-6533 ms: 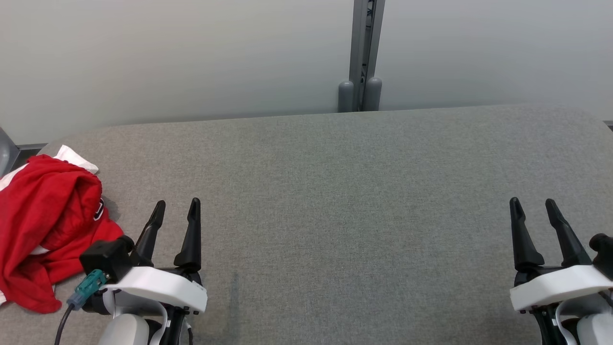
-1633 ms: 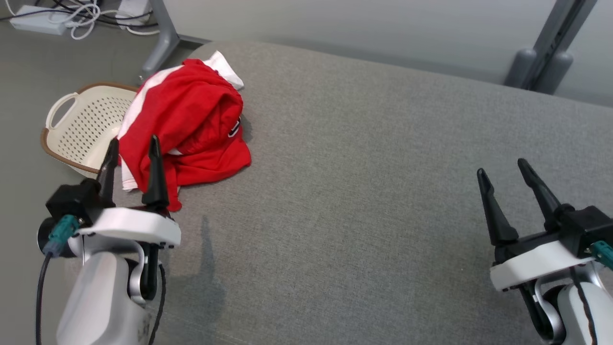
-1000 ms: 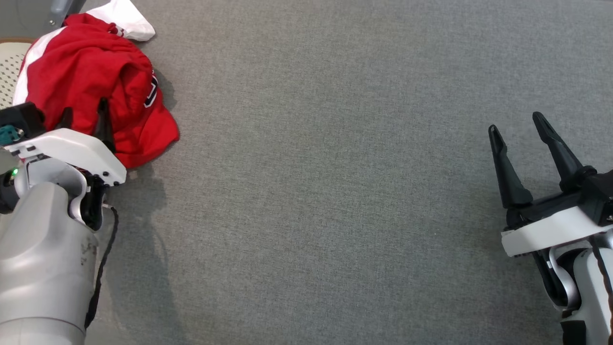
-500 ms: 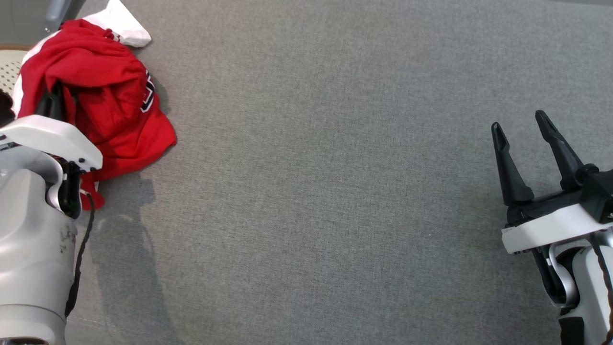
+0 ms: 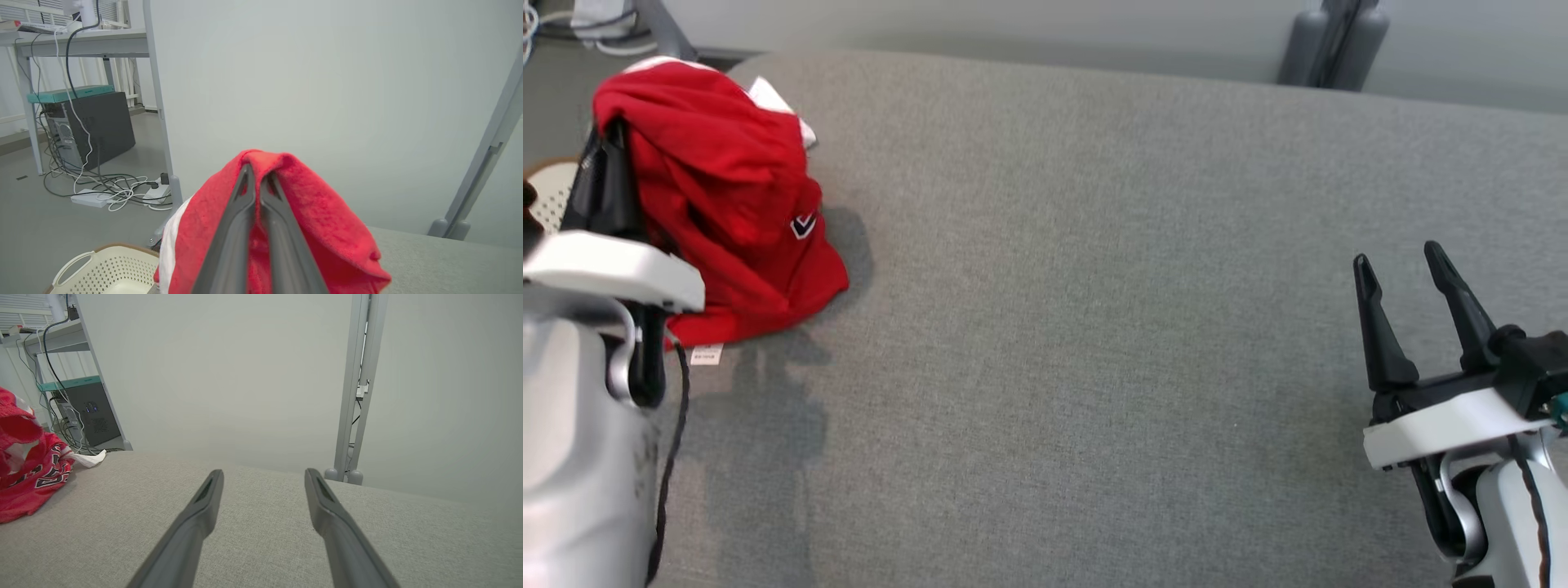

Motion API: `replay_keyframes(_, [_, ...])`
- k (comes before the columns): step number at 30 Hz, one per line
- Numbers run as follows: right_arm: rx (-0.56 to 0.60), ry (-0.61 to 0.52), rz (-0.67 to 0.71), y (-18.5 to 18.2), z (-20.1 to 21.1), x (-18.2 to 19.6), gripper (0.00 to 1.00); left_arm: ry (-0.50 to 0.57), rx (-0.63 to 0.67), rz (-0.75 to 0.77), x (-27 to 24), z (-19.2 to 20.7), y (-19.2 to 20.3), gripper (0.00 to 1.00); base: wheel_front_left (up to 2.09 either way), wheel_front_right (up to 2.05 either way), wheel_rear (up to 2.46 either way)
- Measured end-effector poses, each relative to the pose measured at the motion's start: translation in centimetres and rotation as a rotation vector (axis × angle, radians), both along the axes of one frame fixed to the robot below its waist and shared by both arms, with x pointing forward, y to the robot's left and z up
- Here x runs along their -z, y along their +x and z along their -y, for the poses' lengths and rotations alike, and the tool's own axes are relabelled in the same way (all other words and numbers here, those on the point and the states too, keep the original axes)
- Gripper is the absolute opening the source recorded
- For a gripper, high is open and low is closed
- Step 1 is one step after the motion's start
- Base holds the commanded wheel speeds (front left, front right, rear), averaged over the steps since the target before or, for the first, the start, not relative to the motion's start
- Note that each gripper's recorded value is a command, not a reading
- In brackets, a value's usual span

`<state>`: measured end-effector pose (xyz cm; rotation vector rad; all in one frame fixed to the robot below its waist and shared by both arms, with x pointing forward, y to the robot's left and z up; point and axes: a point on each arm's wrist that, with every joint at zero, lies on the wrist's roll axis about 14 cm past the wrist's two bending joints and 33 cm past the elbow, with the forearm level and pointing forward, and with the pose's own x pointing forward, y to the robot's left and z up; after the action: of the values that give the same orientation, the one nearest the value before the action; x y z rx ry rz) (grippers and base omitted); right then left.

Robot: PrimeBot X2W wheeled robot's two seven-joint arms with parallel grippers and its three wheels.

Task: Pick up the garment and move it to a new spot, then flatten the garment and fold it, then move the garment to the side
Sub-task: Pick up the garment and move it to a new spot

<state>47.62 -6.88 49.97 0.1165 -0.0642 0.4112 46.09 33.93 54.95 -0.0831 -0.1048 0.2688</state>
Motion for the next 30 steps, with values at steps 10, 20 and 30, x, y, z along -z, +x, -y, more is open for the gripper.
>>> replay_keyframes(10, [0.064, 0.012, 0.021, -2.8, 1.9, -1.6, 1.00, 0.058, 0.087, 0.102, -3.3, 5.5, -5.4, 0.00, 0.00, 0.00, 0.00])
replay_keyframes(20, [0.124, 0.016, 0.047, -4.3, 4.1, -2.7, 1.00, -0.067, 0.301, 0.092, -2.6, 15.1, -7.5, 0.00, 0.00, 0.00, 0.00])
replay_keyframes(30, [0.257, 0.044, 0.050, -4.6, 9.0, -3.1, 1.00, -0.152, 0.661, -0.026, 1.2, 27.9, -4.0, 0.00, 0.00, 0.00, 0.00])
